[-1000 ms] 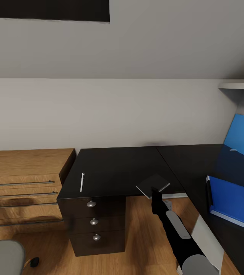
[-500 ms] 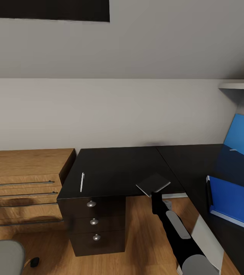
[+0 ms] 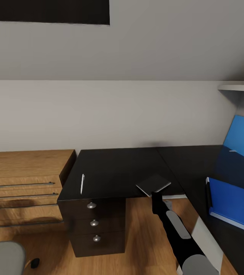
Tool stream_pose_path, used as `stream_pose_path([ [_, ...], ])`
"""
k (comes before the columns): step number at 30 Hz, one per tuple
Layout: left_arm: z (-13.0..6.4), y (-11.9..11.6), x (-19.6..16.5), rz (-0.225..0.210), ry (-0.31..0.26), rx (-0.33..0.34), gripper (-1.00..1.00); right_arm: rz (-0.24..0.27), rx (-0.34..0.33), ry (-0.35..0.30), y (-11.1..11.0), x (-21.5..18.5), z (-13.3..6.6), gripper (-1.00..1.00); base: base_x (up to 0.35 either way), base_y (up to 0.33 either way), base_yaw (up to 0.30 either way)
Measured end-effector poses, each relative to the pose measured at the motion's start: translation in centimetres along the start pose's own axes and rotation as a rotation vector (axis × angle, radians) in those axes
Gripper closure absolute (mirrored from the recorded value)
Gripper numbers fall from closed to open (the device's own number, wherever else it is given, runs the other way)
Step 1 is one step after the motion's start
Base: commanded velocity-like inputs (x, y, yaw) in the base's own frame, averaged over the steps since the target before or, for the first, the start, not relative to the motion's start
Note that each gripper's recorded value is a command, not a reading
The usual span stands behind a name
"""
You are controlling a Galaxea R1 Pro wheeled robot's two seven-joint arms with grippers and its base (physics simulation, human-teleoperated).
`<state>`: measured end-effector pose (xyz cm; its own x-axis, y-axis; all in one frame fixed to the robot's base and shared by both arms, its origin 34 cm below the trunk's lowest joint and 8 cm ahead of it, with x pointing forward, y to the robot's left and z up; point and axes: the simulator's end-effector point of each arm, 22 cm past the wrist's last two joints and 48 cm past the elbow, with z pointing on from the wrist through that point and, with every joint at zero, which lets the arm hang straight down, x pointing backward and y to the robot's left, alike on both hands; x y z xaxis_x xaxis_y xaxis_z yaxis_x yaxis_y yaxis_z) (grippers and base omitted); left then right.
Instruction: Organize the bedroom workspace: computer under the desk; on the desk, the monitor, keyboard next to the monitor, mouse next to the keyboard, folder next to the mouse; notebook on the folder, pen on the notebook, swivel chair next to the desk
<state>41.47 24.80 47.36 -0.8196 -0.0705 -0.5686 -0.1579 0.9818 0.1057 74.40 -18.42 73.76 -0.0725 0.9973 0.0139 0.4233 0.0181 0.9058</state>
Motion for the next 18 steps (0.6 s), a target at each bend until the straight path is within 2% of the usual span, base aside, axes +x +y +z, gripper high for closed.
stream_pose_path([
  [18, -2.5, 0.2, -2.0, 0.0, 0.0, 0.001, -1.0, -0.012, -0.009, -0.008, 3.1, -0.3, -1.2, 1.0, 0.0, 0.0, 0.0],
])
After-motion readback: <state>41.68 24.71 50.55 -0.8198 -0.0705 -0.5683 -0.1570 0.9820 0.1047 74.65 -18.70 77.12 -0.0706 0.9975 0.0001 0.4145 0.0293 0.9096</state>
